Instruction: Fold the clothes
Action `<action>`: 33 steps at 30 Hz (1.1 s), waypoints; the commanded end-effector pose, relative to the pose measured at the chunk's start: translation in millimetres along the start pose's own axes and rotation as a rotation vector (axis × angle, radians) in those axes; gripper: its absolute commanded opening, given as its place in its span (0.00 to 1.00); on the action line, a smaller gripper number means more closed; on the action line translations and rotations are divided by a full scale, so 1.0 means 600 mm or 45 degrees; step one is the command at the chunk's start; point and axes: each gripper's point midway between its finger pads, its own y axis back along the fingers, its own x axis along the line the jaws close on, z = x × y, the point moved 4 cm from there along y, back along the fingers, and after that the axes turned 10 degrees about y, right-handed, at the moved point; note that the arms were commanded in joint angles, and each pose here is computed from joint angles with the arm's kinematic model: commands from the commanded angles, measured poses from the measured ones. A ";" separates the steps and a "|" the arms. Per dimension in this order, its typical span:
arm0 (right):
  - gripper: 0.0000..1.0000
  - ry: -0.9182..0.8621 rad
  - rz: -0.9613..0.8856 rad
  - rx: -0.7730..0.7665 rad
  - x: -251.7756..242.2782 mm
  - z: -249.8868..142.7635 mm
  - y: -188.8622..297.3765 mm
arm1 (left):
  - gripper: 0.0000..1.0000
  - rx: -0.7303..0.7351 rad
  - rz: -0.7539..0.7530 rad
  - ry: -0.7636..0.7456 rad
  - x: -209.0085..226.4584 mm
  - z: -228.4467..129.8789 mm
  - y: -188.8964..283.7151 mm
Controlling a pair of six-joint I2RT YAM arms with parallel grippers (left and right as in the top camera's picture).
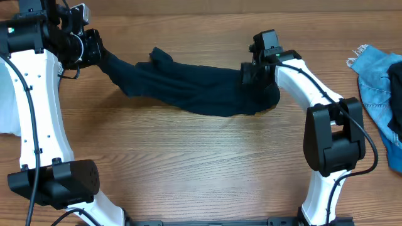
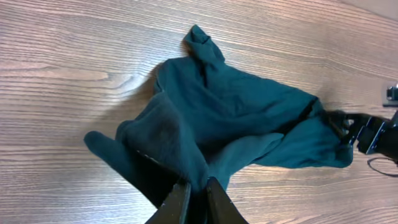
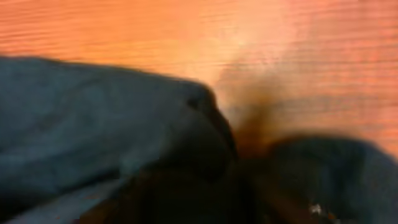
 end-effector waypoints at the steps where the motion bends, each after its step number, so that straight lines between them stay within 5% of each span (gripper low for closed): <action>1: 0.34 -0.022 -0.046 0.025 -0.025 -0.005 0.016 | 0.12 0.006 0.002 -0.036 -0.003 -0.001 -0.004; 6: 0.11 -0.084 -0.073 0.030 -0.053 -0.012 0.084 | 0.14 0.003 0.002 -0.037 -0.003 -0.001 -0.004; 12: 0.11 -0.159 -0.099 0.064 -0.077 -0.051 0.205 | 0.15 0.003 0.002 -0.037 -0.003 -0.001 -0.004; 21: 0.11 -0.181 -0.092 0.334 -0.061 -0.136 0.251 | 0.20 0.041 0.011 -0.024 0.000 -0.011 -0.003; 25: 0.16 -0.191 -0.117 0.452 -0.062 -0.167 0.261 | 0.22 0.047 0.013 -0.023 0.000 -0.013 -0.003; 29: 0.39 -0.170 -0.200 0.573 -0.067 -0.197 0.274 | 0.27 0.056 0.018 -0.036 0.001 -0.015 -0.003; 33: 0.47 -0.161 -0.212 0.495 -0.070 -0.178 0.266 | 0.30 0.100 0.028 -0.020 0.004 -0.028 -0.003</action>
